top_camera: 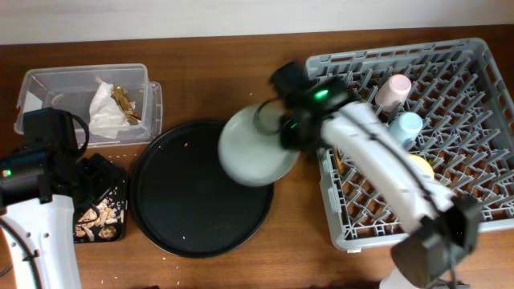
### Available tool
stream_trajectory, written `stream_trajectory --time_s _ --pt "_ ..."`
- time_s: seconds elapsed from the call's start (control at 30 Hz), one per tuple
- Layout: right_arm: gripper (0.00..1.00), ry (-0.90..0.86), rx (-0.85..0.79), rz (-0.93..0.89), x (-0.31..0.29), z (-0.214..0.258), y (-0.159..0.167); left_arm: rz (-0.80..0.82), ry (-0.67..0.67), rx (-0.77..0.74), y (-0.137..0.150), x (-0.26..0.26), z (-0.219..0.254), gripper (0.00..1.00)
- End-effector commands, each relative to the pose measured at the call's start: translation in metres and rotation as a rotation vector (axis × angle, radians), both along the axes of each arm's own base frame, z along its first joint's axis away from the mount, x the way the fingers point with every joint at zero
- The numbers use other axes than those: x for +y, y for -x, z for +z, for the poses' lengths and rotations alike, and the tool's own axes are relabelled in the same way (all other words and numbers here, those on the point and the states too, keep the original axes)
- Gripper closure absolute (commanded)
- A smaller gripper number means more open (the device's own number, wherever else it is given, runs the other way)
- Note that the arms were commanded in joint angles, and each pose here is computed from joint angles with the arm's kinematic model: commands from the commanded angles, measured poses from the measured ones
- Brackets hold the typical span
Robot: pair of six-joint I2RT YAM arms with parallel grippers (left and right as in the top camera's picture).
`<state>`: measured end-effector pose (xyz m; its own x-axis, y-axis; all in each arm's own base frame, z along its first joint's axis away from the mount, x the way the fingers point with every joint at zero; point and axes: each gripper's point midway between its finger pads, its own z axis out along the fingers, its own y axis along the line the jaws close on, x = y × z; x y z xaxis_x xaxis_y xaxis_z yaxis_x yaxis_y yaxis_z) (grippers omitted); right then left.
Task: Sort waste into correct bins and load items into the dishwasher rack
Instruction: 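Carry the plate to the rack and stand it upright at the back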
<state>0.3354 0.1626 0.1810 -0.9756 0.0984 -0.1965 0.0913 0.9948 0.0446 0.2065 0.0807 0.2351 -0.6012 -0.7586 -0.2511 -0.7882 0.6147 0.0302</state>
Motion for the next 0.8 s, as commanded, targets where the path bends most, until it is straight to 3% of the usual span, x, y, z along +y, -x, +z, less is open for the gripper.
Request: stream_trajectory --time_s 0.0,0.13,0.3,0.57,0.77 --pt "0.96 0.191 -0.145 -0.162 -0.078 0.04 -0.025 0.01 -0.01 -0.013 0.0 0.003 0.004 0.01" --pt "0.96 0.316 -0.175 -0.315 -0.144 0.047 -0.036 0.01 -0.01 -0.013 0.0 0.003 0.004 0.01" --pt "0.96 0.394 -0.231 -0.423 -0.186 0.053 -0.049 0.01 -0.01 -0.013 0.0 0.003 0.004 0.01" --pt "0.96 0.517 -0.29 -0.452 -0.2 0.048 -0.072 0.01 -0.01 -0.013 0.0 0.003 0.004 0.01" --pt "0.96 0.514 -0.292 -0.419 -0.184 0.028 -0.09 0.01 -0.01 -0.013 0.0 0.003 0.004 0.01"
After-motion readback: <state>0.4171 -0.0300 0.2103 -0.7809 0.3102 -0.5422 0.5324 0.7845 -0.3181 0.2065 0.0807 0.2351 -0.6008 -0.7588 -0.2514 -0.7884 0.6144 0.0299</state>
